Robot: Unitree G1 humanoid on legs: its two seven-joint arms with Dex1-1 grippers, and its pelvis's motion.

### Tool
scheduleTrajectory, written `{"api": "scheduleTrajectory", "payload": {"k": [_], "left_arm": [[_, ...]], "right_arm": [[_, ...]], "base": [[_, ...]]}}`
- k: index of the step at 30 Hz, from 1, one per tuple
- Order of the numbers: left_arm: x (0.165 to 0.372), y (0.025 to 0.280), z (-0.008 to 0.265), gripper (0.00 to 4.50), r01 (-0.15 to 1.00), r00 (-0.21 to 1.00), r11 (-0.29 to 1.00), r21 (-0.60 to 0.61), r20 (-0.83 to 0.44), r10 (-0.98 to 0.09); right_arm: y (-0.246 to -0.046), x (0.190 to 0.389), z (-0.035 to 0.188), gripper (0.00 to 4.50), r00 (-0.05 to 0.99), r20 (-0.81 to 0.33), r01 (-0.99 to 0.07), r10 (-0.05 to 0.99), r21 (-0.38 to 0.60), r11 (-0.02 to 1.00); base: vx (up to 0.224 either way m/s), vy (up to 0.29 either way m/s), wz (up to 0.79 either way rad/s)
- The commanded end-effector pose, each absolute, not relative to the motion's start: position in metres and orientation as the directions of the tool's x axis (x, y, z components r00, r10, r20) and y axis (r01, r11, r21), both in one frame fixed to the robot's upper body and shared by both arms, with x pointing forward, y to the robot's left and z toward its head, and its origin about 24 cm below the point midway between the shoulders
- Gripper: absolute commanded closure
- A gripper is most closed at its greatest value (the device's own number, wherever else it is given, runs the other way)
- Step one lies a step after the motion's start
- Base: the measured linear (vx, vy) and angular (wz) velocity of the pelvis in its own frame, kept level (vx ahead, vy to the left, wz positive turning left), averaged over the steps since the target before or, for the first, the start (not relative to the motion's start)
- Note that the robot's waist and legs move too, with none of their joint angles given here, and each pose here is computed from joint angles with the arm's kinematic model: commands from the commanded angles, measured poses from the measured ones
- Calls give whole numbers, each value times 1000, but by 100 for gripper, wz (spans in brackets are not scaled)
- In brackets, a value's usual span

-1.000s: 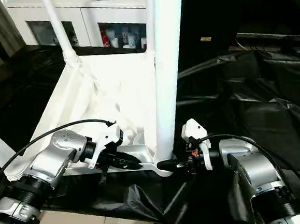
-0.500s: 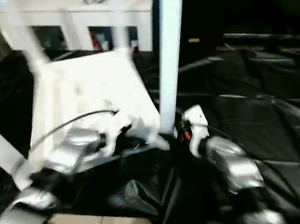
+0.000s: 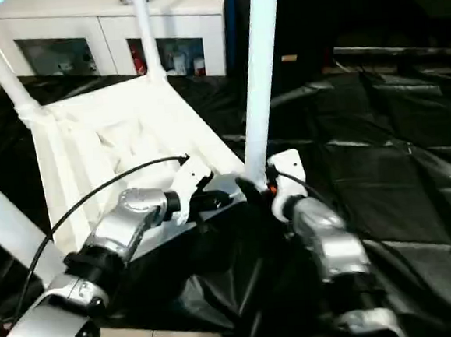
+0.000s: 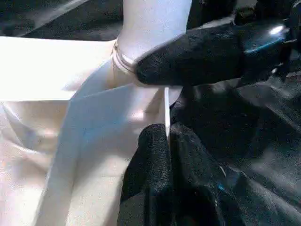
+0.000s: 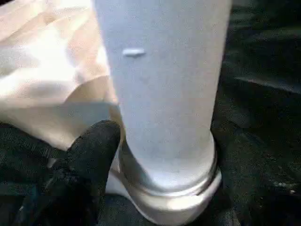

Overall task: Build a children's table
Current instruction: Rotate leg to tighten

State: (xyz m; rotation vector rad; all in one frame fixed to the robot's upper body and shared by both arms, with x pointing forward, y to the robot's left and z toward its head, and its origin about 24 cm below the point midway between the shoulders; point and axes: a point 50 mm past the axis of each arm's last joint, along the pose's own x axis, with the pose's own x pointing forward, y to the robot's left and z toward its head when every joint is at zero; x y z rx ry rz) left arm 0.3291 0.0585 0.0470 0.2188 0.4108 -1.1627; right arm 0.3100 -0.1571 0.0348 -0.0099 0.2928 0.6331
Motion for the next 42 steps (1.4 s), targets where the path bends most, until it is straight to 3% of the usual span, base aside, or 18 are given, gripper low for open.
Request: {"api": "scheduleTrajectory", "payload": {"k": [1,5,12,21,26,30,36,39,40,41,42], "left_arm": [[318,29,67,450,982,176,190,-16,-311,-934],[313,42,66,450,993,102,118,-30,-323,-941],[301,65,61,450,997,-43,-18,-69,-377,-925],[293,80,60,450,989,-131,-90,-117,-407,-904],[291,81,60,450,988,-138,-98,-115,-413,-900],[291,81,60,450,989,-134,-95,-114,-414,-900],[292,79,59,450,991,-113,-74,-110,-407,-906],[299,71,59,450,995,-13,26,-96,-386,-922],[299,71,59,450,995,-13,26,-96,-386,-922],[305,65,58,450,993,56,91,-75,-379,-924],[305,65,58,450,993,56,91,-75,-379,-924]], "right_arm": [[-129,299,30,108,610,-280,-742,741,127,658],[-148,291,36,108,510,-315,-825,800,82,559],[-164,275,46,108,321,-360,-921,876,97,377],[-164,269,46,108,242,-370,-941,897,134,309],[-164,266,46,152,206,-372,-946,905,160,281],[-164,265,45,191,196,-369,-946,909,174,275],[-160,263,42,198,213,-356,-939,910,184,292],[-153,273,31,198,391,-366,-875,844,137,465],[-153,273,31,198,391,-366,-875,844,137,465],[-148,281,24,199,500,-372,-805,782,134,578],[-148,281,24,199,500,-372,-805,782,134,578]], "base": [[0,0,0],[0,0,0],[0,0,0],[0,0,0],[0,0,0],[0,0,0],[0,0,0],[0,0,0],[0,0,0],[0,0,0],[0,0,0]]}}
